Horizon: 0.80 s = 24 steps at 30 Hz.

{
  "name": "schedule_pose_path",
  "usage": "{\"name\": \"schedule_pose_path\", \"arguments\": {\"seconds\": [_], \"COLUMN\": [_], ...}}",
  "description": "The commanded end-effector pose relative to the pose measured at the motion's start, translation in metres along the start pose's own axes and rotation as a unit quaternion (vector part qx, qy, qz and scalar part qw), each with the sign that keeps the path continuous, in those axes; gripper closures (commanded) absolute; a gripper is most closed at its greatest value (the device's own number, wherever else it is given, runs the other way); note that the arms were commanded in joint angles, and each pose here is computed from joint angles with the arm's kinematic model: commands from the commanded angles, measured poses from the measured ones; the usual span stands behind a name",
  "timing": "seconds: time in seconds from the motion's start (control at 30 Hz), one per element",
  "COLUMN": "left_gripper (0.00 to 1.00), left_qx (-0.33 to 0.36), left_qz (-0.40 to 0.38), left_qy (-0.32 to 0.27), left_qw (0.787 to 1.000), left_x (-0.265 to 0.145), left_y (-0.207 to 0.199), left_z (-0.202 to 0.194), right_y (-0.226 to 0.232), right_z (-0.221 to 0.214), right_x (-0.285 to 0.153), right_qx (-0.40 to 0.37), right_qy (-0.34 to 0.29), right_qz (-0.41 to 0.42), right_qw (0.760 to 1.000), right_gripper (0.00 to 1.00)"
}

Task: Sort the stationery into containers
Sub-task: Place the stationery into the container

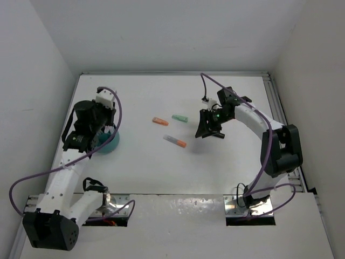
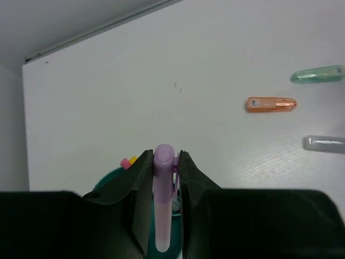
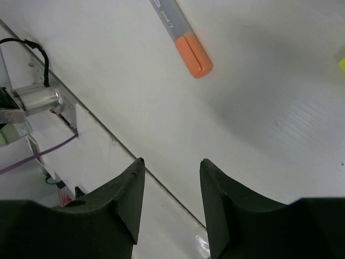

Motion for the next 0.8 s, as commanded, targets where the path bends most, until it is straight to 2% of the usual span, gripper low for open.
{"name": "schedule_pose_path", "arguments": {"seconds": [0.0,0.17,0.37,0.77], "left_gripper": [1.00,1.00,1.00,1.00], "left_qx": [0.014,0.000,-0.009,-0.012], "left_qz": [-0.089,-0.157,-0.188,-0.176], "left_qy": [-0.053,-0.042,-0.050,-0.053], "left_qw": [0.995,0.987,0.981,0.983], "left_x": [-0.001,0.005,0.003,-0.001], "left_y": [-0.001,0.002,0.008,0.012], "left_z": [0.012,-0.008,-0.029,-0.059], "right_y": [0.000,0.001,0.005,-0.007], "right_z": [0.010,0.008,0.008,0.021], "right_x": [0.003,0.010,0.018,0.033], "right_qx": [-0.036,-0.039,-0.049,-0.095], "right_qy": [-0.005,0.004,0.017,-0.009], "right_qz": [-0.012,-0.011,-0.004,-0.076], "right_qw": [0.999,0.999,0.999,0.993], "right_gripper": [0.56,0.56,0.56,0.57]}}
Point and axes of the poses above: each gripper's point midway between its finger pads, its own x axis out along the fingers, its own y axis along the line the jaws close on, z = x × y, the point moved 2 cm from there along -x, back along the fingers, and after that the axes turned 5 degrees about x, right-handed, at the moved point
